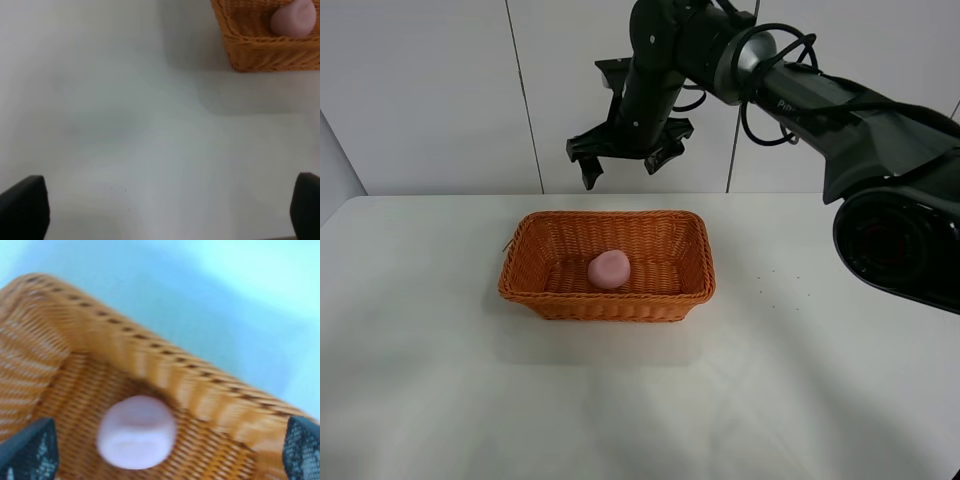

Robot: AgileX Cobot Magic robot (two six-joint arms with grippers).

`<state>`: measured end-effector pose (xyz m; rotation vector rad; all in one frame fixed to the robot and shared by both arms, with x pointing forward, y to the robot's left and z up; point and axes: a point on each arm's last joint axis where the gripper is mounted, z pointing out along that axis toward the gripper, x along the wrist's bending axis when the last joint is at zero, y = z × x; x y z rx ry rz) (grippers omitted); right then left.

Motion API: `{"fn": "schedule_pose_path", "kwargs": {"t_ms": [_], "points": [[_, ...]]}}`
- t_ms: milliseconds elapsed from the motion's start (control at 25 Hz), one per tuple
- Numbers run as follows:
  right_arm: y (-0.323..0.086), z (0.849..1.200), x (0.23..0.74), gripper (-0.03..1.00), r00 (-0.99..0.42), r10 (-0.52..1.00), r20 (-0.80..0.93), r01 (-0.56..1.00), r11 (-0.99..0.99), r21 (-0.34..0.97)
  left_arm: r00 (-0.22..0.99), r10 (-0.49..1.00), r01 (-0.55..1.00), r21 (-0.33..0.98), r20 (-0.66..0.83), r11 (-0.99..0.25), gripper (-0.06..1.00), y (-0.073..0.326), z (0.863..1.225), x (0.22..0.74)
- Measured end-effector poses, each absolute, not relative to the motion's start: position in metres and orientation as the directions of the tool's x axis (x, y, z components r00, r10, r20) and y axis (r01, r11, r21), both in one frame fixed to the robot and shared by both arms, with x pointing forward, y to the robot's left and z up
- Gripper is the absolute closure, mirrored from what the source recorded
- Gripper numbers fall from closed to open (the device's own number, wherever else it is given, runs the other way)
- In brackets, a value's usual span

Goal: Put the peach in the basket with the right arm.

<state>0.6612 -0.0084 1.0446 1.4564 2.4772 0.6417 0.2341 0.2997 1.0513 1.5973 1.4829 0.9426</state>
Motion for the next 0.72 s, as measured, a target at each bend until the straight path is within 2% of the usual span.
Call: {"fn": "schedule_pose_path", "kwargs": {"t_ms": [280, 720], "points": [[-0.067, 1.046, 0.695, 0.27, -0.382, 0.923, 0.040, 0.827, 0.322, 0.460, 0.058, 0.998, 0.447, 0.893, 0.026, -0.049, -0.04, 0.300, 1.051, 0.234], [-0.219, 1.046, 0.745, 0.27, -0.091, 0.995, 0.028, 0.885, 0.068, 0.461, 0.058, 0.998, 0.447, 0.893, 0.026, -0.049, -0.04, 0.300, 1.051, 0.234]]}}
